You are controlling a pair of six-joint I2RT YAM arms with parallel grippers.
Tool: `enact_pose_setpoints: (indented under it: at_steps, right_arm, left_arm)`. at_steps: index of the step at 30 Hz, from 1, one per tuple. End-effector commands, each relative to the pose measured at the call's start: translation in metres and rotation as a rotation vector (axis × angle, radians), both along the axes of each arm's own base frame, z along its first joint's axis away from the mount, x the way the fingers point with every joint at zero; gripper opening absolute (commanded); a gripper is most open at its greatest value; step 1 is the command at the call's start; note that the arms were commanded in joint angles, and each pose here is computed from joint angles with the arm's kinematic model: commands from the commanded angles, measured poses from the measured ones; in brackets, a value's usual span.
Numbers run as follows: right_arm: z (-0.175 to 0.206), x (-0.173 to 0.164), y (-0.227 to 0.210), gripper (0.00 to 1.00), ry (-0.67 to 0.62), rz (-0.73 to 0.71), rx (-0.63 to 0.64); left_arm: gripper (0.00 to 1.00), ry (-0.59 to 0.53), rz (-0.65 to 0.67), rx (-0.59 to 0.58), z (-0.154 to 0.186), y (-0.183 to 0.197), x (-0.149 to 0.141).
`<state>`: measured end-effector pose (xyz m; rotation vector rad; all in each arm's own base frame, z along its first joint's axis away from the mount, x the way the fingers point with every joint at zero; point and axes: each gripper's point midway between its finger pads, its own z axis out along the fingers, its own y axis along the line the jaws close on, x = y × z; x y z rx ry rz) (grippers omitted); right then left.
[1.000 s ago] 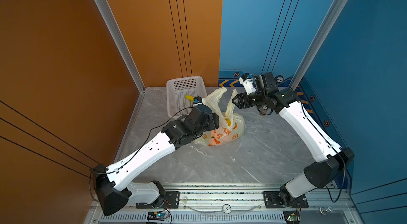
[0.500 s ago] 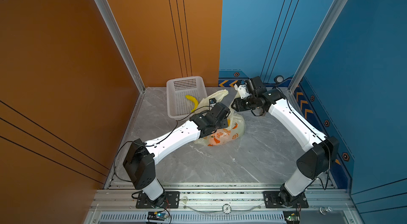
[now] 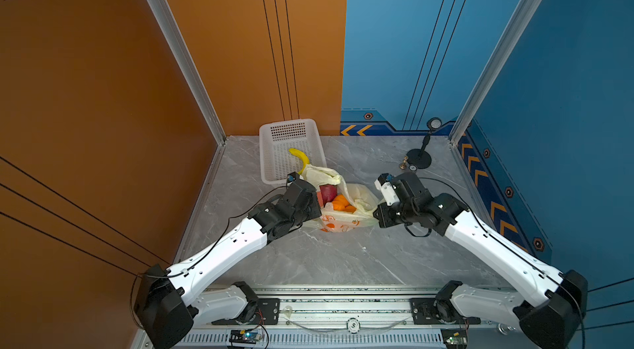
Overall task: Untie the knot of the plastic bag and take out the fruit
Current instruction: Open the plastic bag at the center of the table.
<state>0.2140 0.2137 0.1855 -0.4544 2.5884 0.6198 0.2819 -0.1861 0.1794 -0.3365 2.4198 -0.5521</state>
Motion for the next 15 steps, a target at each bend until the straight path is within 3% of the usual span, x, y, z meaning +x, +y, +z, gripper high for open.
enact_pose_setpoints:
  at_steps: [1, 3, 6, 10, 15]
  right_arm:
    - [-0.023, -0.031, -0.018, 0.19, 0.117, -0.037, -0.098]
    - [0.004, -0.020, -0.021, 0.41, 0.047, -0.052, -0.104]
    - [0.050, 0.003, -0.024, 0.62, -0.077, -0.059, -0.097]
    - [0.097, 0.042, -0.020, 0.69, -0.201, -0.024, -0.090]
    - [0.118, 0.080, 0.012, 0.71, -0.236, 0.062, -0.027]
  left_arm:
    - [0.00, 0.019, 0.016, 0.122, -0.016, 0.037, 0.003]
    - [0.00, 0.011, -0.011, 0.129, -0.014, 0.036, 0.006]
    - [0.00, 0.014, -0.029, 0.111, -0.015, 0.032, 0.006]
    - [0.00, 0.022, -0.030, 0.079, -0.018, 0.028, 0.005]
    - [0.00, 0.019, -0.019, 0.066, -0.017, 0.028, 0.005]
